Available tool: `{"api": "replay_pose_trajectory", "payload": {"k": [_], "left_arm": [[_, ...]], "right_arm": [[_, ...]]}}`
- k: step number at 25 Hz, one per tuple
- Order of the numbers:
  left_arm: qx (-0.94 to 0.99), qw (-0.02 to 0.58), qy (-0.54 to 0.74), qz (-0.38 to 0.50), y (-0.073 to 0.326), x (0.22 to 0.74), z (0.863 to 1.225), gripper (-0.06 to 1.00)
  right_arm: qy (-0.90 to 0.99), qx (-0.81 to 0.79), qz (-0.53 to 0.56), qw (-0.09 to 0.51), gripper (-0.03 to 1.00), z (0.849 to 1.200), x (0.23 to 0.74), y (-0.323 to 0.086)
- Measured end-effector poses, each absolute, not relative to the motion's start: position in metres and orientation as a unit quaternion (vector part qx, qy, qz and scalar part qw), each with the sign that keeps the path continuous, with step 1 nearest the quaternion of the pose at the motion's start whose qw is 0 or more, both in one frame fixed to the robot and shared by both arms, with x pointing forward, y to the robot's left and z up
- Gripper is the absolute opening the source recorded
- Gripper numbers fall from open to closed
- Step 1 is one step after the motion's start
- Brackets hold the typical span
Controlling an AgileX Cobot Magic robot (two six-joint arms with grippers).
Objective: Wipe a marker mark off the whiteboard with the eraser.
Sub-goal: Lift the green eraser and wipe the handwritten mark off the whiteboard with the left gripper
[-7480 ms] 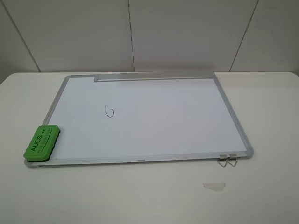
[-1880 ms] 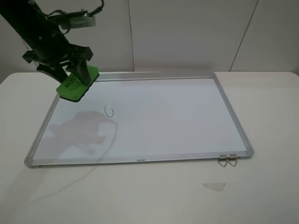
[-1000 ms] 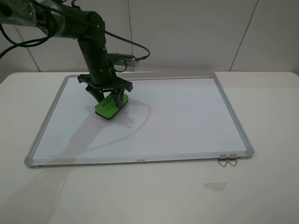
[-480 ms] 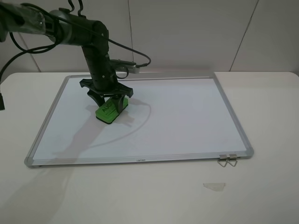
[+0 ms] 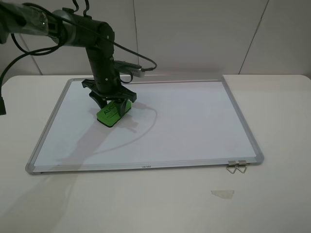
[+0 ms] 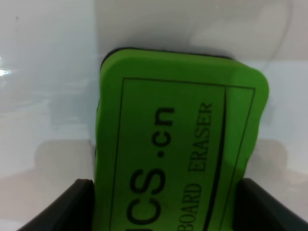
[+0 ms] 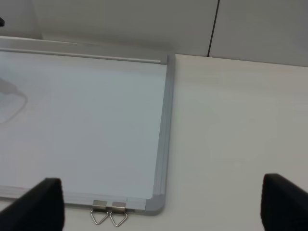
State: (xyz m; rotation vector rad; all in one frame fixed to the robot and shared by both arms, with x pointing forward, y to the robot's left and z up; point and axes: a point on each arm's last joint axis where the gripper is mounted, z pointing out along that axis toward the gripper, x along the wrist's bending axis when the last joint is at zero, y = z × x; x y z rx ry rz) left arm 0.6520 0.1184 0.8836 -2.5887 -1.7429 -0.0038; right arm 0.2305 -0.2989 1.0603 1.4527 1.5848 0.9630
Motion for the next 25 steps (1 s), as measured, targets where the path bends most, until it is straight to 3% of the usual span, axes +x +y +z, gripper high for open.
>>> {"api": "replay_pose_trajectory", "payload": {"k": [13,25], "left_arm": [[-0.786,-0.024,-0.618,-0.015,0.146,0.670,0.882,0.60],[-0.795,-0.019,-0.605,0.020,0.140,0.670,0.859,0.60]], "right_arm": [[0.621,0.570,0.378,0.383,0.81,1.060,0.230,-0.299],[0.621,0.570,0.378,0.383,0.81,1.060,0.230,-0.299]]}}
